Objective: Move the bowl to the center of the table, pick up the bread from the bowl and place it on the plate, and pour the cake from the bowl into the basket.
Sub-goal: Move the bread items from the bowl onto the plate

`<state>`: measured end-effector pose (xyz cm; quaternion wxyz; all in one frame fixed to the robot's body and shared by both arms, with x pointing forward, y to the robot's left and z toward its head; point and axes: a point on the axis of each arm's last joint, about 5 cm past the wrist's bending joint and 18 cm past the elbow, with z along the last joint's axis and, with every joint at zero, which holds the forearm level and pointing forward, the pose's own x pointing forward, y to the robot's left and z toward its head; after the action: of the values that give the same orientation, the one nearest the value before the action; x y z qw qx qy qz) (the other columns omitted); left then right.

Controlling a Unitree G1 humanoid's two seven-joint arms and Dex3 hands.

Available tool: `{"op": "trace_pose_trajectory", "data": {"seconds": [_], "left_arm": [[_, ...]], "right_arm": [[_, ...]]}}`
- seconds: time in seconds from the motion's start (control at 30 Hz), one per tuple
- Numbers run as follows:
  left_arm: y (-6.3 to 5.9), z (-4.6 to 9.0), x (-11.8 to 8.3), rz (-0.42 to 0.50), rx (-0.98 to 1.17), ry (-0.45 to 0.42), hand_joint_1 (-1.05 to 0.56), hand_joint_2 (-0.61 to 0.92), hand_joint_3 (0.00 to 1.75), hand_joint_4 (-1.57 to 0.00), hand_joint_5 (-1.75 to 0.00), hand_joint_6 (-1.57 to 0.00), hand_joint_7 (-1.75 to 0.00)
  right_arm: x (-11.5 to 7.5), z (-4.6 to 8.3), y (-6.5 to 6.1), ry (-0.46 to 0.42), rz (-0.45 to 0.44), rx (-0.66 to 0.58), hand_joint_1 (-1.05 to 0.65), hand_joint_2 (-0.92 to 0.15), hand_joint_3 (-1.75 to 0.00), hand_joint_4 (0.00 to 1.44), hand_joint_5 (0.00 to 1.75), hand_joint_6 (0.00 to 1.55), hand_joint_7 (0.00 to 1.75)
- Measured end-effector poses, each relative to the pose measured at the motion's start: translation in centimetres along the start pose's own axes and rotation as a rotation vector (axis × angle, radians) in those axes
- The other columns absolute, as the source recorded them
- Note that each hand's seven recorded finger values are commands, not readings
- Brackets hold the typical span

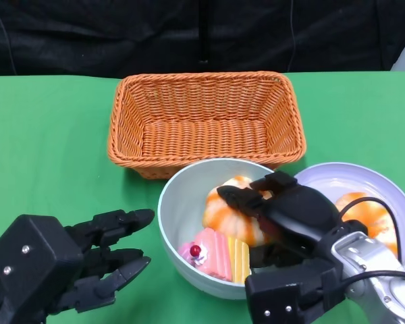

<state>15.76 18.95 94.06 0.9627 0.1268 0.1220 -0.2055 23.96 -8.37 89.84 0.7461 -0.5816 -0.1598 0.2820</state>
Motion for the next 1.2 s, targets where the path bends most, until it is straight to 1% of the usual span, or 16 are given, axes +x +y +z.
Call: {"op": "trace_pose_trajectory", "data": {"seconds": [0.03, 0.07, 0.13, 0.17, 0.2, 0.23, 0.27, 0.3, 0.33, 0.37, 0.4, 0.47, 0.5, 0.6, 1.0, 1.2], "left_arm": [[0.0, 0.0, 0.0, -0.001, -0.001, 0.0, -0.59, 0.92, 0.51, -0.4, -0.28, -0.41, -0.01], [-0.1, 0.0, 0.0, -0.001, -0.002, -0.001, -0.59, 0.92, 0.52, -0.4, -0.28, -0.4, -0.01], [-0.1, 0.0, 0.0, -0.003, -0.004, -0.001, -0.58, 0.92, 0.52, -0.4, -0.29, -0.4, -0.01], [-0.1, 0.0, 0.0, -0.003, -0.006, -0.001, -0.58, 0.92, 0.51, -0.4, -0.29, -0.4, -0.01], [-0.2, 0.0, 0.0, -0.005, -0.008, 0.0, -0.58, 0.92, 0.51, -0.4, -0.29, -0.4, -0.01], [-0.2, 0.0, 0.1, -0.006, -0.011, -0.001, -0.58, 0.92, 0.51, -0.4, -0.29, -0.4, 0.0], [-0.3, 0.0, 0.0, -0.007, -0.011, -0.002, -0.57, 0.92, 0.52, -0.4, -0.29, -0.4, 0.0], [-0.3, 0.0, 0.0, -0.007, -0.011, -0.002, -0.57, 0.92, 0.52, -0.4, -0.29, -0.4, 0.0], [-0.3, 0.0, 0.0, -0.006, -0.01, -0.002, -0.57, 0.92, 0.52, -0.4, -0.3, -0.39, 0.0], [-0.3, 0.1, 0.0, -0.006, -0.008, -0.002, -0.56, 0.92, 0.52, -0.41, -0.3, -0.4, 0.0], [-0.3, 0.1, 0.0, -0.005, -0.006, -0.001, -0.56, 0.92, 0.52, -0.41, -0.3, -0.4, 0.0], [-0.3, 0.1, 0.0, -0.004, -0.006, 0.001, -0.56, 0.92, 0.52, -0.41, -0.31, -0.4, 0.0], [-0.3, 0.0, 0.0, -0.004, -0.006, 0.001, -0.56, 0.92, 0.52, -0.41, -0.31, -0.4, 0.0], [-0.3, 0.0, 0.0, -0.004, -0.006, 0.003, -0.56, 0.92, 0.52, -0.4, -0.31, -0.39, 0.0], [-0.3, 0.0, 0.1, -0.003, -0.008, 0.006, -0.57, 0.92, 0.52, -0.39, -0.32, -0.4, 0.0], [-0.2, -0.2, 0.1, -0.002, -0.01, 0.009, -0.58, 0.92, 0.51, -0.39, -0.32, -0.4, 0.0]], "right_arm": [[0.1, 0.0, 0.2, -0.01, -0.011, 0.003, -0.48, -0.88, 0.0, 0.25, 0.56, 0.41, 0.09], [0.1, 0.0, 0.4, -0.023, -0.026, 0.009, -0.31, -0.9, -0.02, 0.51, 0.79, 0.63, 0.15], [0.1, -0.1, 0.7, -0.046, -0.067, 0.032, -0.21, -0.91, -0.04, 0.62, 0.95, 0.76, 0.16], [0.1, -0.1, 0.9, -0.066, -0.097, 0.049, -0.18, -0.91, -0.09, 0.82, 1.31, 1.02, 0.28], [0.1, -0.2, 1.2, -0.087, -0.135, 0.069, -0.17, -0.91, -0.11, 0.88, 1.45, 1.11, 0.33], [0.0, -0.2, 1.5, -0.104, -0.174, 0.088, -0.17, -0.89, -0.14, 0.92, 1.59, 1.13, 0.45], [0.0, -0.3, 1.8, -0.118, -0.211, 0.102, -0.17, -0.81, -0.36, 0.96, 1.68, 0.96, 1.08], [-0.1, -0.4, 2.0, -0.133, -0.25, 0.113, -0.17, -0.72, -0.57, 0.98, 1.71, 0.87, 1.35], [-0.1, -0.4, 2.2, -0.144, -0.278, 0.122, -0.17, -0.66, -0.69, 0.99, 1.73, 0.83, 1.49], [-0.2, -0.5, 2.4, -0.153, -0.302, 0.131, -0.16, -0.58, -0.91, 0.98, 1.74, 0.8, 1.64], [-0.2, -0.5, 2.5, -0.164, -0.329, 0.142, -0.16, -0.54, -0.99, 0.98, 1.74, 0.79, 1.69], [-0.3, -0.5, 2.7, -0.18, -0.365, 0.158, -0.15, -0.52, -1.06, 0.98, 1.75, 0.78, 1.73], [-0.3, -0.4, 2.7, -0.187, -0.383, 0.165, -0.14, -0.44, -1.18, 0.99, 1.75, 0.77, 1.74], [-0.2, -0.3, 2.4, -0.22, -0.47, 0.19, -0.12, -0.33, -1.29, 1.0, 1.75, 0.76, 1.75], [-0.3, 0.5, -1.6, -0.301, -0.705, 0.239, -0.14, -0.08, -1.69, 1.03, 1.75, 0.78, 1.75], [-1.1, 0.6, -2.8, -0.314, -0.728, 0.262, -0.1, 0.0, -1.71, 1.04, 1.75, 0.8, 1.72]]}}
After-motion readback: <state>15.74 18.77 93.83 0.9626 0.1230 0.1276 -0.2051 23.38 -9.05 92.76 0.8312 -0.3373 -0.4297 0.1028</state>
